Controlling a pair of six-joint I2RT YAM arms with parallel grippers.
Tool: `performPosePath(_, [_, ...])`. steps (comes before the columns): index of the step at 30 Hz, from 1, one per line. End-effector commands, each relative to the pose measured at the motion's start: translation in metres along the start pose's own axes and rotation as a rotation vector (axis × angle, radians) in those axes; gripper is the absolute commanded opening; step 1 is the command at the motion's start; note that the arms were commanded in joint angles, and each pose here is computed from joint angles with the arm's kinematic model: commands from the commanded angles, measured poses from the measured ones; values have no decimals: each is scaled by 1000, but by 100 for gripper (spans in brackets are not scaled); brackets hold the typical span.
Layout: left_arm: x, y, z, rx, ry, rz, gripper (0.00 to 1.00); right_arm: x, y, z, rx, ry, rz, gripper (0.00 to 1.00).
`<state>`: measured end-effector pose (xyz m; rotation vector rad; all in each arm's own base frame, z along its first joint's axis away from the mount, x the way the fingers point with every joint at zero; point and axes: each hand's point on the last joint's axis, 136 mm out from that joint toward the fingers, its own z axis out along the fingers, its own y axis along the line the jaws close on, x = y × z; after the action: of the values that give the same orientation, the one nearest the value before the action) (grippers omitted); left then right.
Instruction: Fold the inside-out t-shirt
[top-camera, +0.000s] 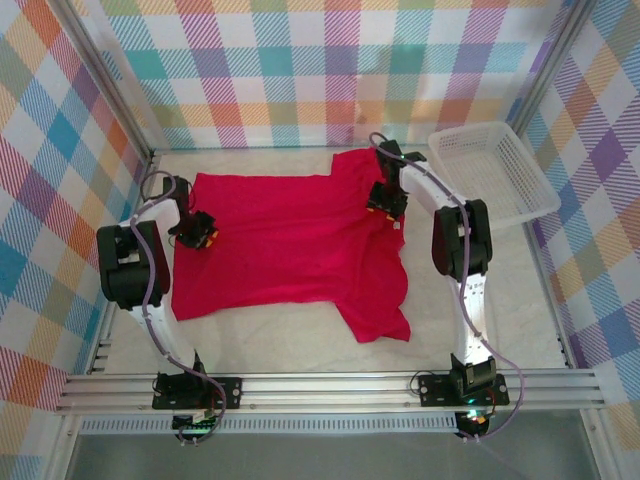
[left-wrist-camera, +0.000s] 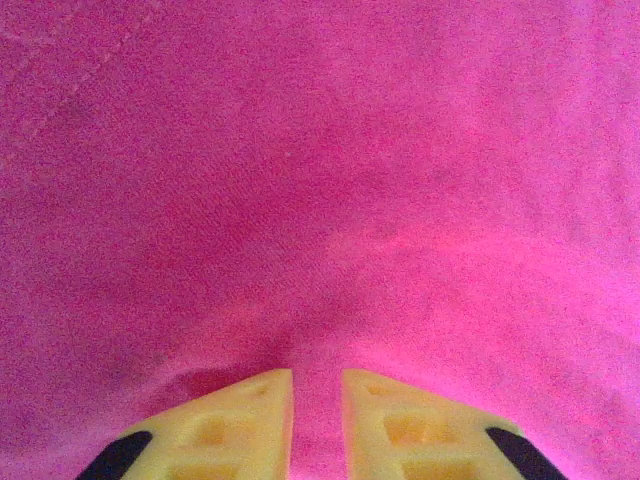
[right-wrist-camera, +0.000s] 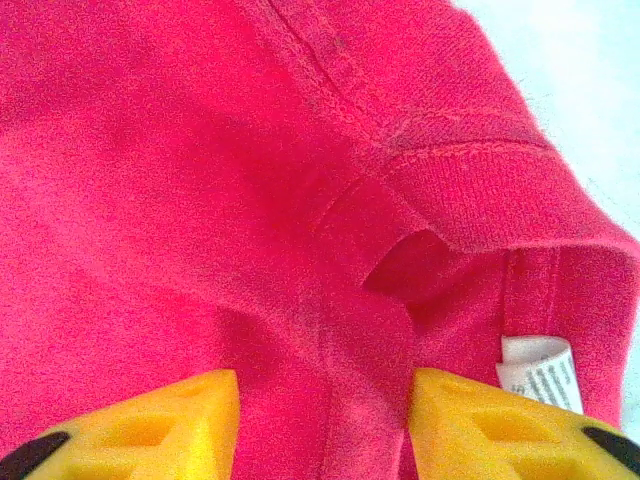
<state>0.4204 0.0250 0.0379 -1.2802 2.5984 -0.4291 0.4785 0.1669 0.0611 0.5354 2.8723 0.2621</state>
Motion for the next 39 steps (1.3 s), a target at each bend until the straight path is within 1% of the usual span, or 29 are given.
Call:
performPosePath(1, [-3,-49,-40,70,-72,140,26,-10,25,-57,-84,-96,-13,56])
performPosePath(2, [-1,-63,-41,98,-66,173,28,-13,30,-60,-104,-116,-12,58])
performPosePath(4, [4,-99,-38,161,-28,237,28,-23,46,-58,-168,-148,-4,59])
performPosePath(7, [10,-134,-17,203,44,279,27,-40,69,-37,-244,-164,-4,59])
performPosePath(9, [11,-148,-2,219,68,289,27,-48,86,-21,-298,-142,-13,55])
performPosePath(13, [7,-158,24,224,98,260,27,-60,122,8,-420,-87,-11,54])
performPosePath(16, [2,-148,41,178,109,231,27,-63,132,31,-458,-53,26,54])
performPosePath(18, [-6,-130,49,123,96,188,27,-68,123,46,-411,-65,49,54])
performPosePath(20, [-22,-105,53,81,75,117,27,-75,101,57,-314,-88,82,54])
performPosePath(22, [-39,-72,57,42,56,28,26,-83,68,62,-207,-101,140,53])
performPosePath(26, [-60,-17,52,-51,0,-54,24,-98,26,55,-95,-143,166,52])
performPosePath(28, [-61,-6,51,-54,0,-75,24,-105,15,48,-64,-170,150,52])
performPosePath(31, [-60,-2,50,-56,0,-71,24,-112,6,43,-58,-171,143,51])
performPosePath(33, [-59,-6,49,-39,7,-68,24,-113,8,39,-67,-167,126,50])
performPosePath(36, [-57,-16,46,-17,10,-52,24,-112,13,28,-92,-161,115,49])
performPosePath(39, [-54,-30,35,-4,4,-14,25,-109,28,6,-149,-157,106,51])
